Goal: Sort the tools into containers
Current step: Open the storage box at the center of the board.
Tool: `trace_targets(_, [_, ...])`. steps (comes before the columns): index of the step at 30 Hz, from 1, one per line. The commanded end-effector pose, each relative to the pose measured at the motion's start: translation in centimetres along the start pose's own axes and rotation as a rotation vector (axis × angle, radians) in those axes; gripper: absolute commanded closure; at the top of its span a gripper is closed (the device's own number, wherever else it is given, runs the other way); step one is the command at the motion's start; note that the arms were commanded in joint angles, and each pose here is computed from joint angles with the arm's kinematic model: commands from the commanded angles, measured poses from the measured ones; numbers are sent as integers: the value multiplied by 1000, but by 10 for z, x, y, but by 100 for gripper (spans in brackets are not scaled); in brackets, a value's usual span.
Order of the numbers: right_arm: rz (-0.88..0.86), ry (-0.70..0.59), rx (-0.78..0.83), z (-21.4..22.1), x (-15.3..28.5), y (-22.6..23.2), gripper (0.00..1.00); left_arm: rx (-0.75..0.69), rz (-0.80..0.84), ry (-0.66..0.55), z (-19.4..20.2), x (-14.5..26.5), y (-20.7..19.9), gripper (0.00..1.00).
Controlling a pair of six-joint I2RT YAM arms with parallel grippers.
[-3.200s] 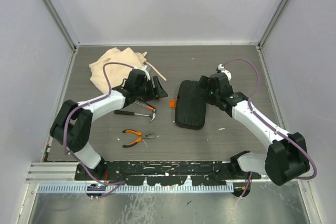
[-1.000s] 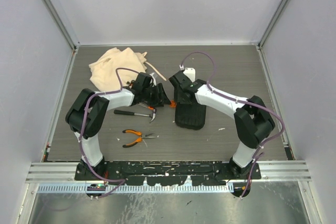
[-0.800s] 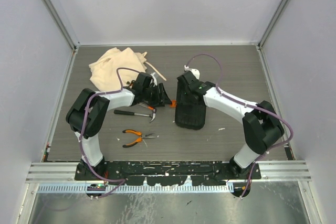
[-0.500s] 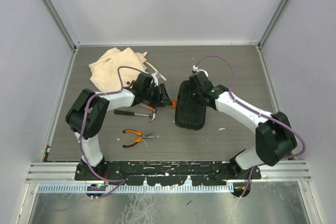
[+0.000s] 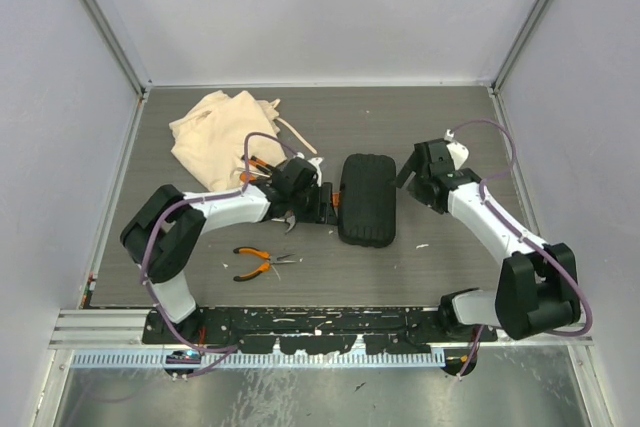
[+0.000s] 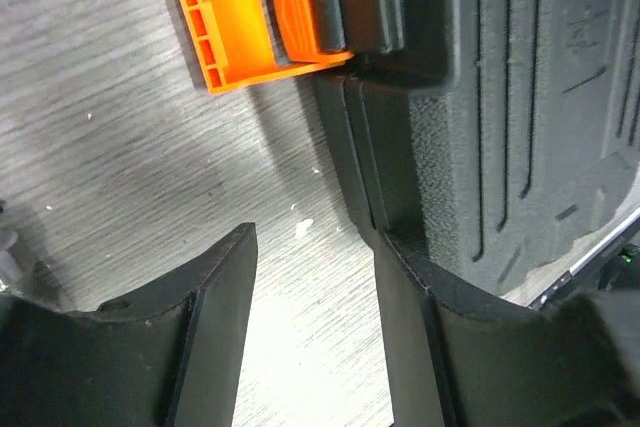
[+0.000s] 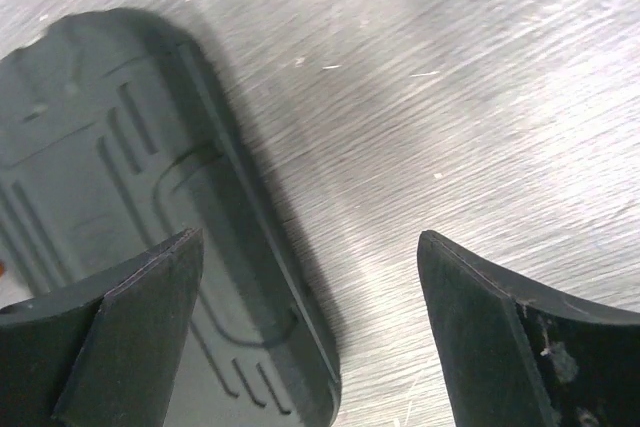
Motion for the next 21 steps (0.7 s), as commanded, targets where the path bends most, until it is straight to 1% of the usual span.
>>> trace_targets(1, [6, -2, -70, -10, -14, -1, 8, -4, -52, -18, 3, 2, -4, 48])
trace_targets(3, [35, 8, -59, -12, -25, -4, 8, -12, -44, -8, 5, -3, -11, 47])
trace_targets(5, [27, 56, -34, -8, -35, 1, 8, -22, -31, -6, 4, -8, -19, 47])
trace_targets(8, [-58, 119, 29, -5, -45, 18, 8, -45, -8, 1, 2, -16, -34, 45])
trace_targets(10, [-131, 131, 70, -9, -46, 33, 8, -62, 13, 3, 0, -21, -46, 43])
trace_targets(13, [-161, 116, 106, -21, -46, 42, 8, -101, 51, -2, -4, -27, -70, 39])
trace_targets(15, [-150, 87, 108, -33, -44, 41, 7, -125, 62, 6, -4, -30, -80, 37])
trace_targets(18, [-116, 24, 92, -55, -35, 34, 7, -142, 62, -7, -4, -22, -85, 35])
trace_targets(21, [-116, -46, 91, -71, -17, 32, 7, -162, 23, -51, -4, -4, -77, 32])
Point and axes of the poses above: each gripper's point midway between its finger pads, its own x axis back along the fingers, its own y axis along the line the jaws close on, z = x × y, the point moved 4 cm from there along x, back along the fingers, and after that the axes turned 10 degrees about -x, right-handed, at the moved point
